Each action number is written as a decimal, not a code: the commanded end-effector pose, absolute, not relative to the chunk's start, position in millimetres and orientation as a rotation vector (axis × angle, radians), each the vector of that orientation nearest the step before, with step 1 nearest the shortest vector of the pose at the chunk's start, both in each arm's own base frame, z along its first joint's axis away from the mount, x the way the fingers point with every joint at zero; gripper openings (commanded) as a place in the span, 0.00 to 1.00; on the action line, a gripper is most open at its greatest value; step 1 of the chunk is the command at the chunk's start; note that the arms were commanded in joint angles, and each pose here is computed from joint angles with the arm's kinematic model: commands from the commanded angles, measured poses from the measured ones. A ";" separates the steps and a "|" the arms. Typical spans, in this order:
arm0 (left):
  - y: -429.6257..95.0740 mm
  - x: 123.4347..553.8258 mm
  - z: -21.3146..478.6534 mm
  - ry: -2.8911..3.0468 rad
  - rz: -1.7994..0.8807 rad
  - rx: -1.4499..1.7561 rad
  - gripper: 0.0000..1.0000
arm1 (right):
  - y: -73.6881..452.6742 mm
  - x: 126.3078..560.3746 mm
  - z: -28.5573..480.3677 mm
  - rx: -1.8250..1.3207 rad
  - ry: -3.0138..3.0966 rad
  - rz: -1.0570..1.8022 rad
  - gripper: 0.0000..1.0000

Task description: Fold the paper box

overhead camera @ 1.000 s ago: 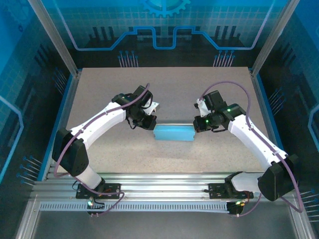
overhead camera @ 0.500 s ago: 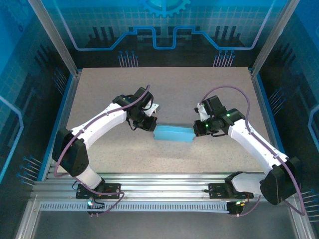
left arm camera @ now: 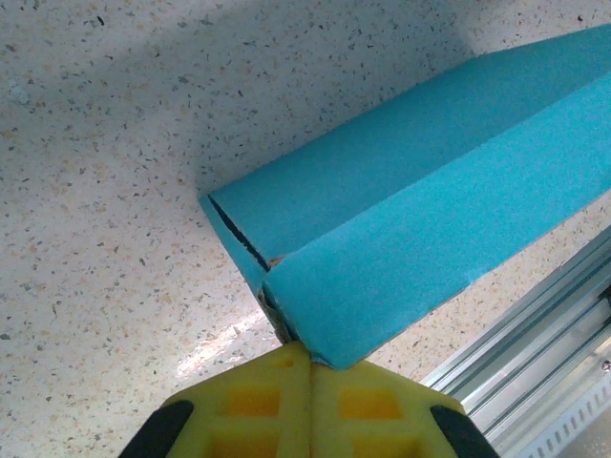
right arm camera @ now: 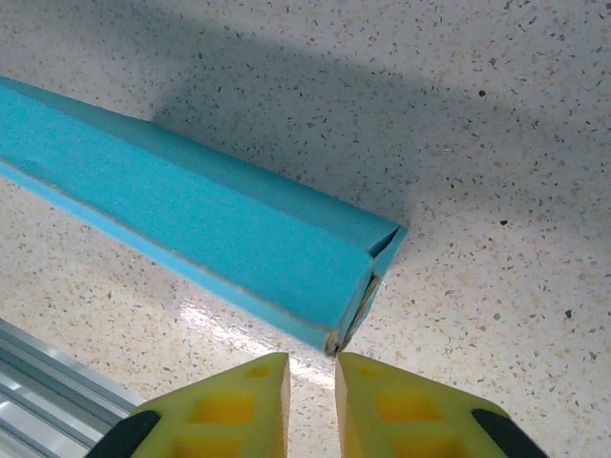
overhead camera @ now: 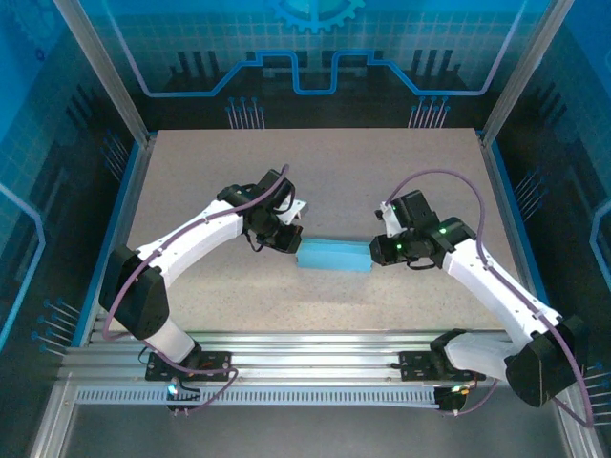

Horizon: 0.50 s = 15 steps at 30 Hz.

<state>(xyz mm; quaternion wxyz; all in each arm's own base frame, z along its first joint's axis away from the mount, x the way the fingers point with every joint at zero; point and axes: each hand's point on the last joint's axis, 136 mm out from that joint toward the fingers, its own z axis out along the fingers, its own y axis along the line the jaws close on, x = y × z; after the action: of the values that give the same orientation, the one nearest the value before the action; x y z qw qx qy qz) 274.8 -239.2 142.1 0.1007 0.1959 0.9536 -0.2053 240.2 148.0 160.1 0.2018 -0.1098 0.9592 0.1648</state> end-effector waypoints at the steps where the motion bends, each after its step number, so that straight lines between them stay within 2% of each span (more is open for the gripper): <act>1: -235.4 258.4 120.6 2.925 -0.582 0.562 0.07 | 149.9 238.6 185.9 -0.315 2.627 0.483 0.25; 7: -237.0 258.5 119.4 2.928 -0.583 0.566 0.07 | 154.7 252.0 203.8 -0.310 2.577 0.497 0.25; 15: -239.2 260.0 119.8 2.925 -0.581 0.570 0.07 | 168.4 274.1 189.9 -0.297 2.574 0.526 0.14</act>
<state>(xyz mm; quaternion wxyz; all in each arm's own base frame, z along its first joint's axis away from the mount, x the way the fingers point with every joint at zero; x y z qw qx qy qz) 273.7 -241.1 141.3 0.0984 0.1948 0.9539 -0.2061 266.7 162.7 189.5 0.2377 -0.1105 0.9473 0.1840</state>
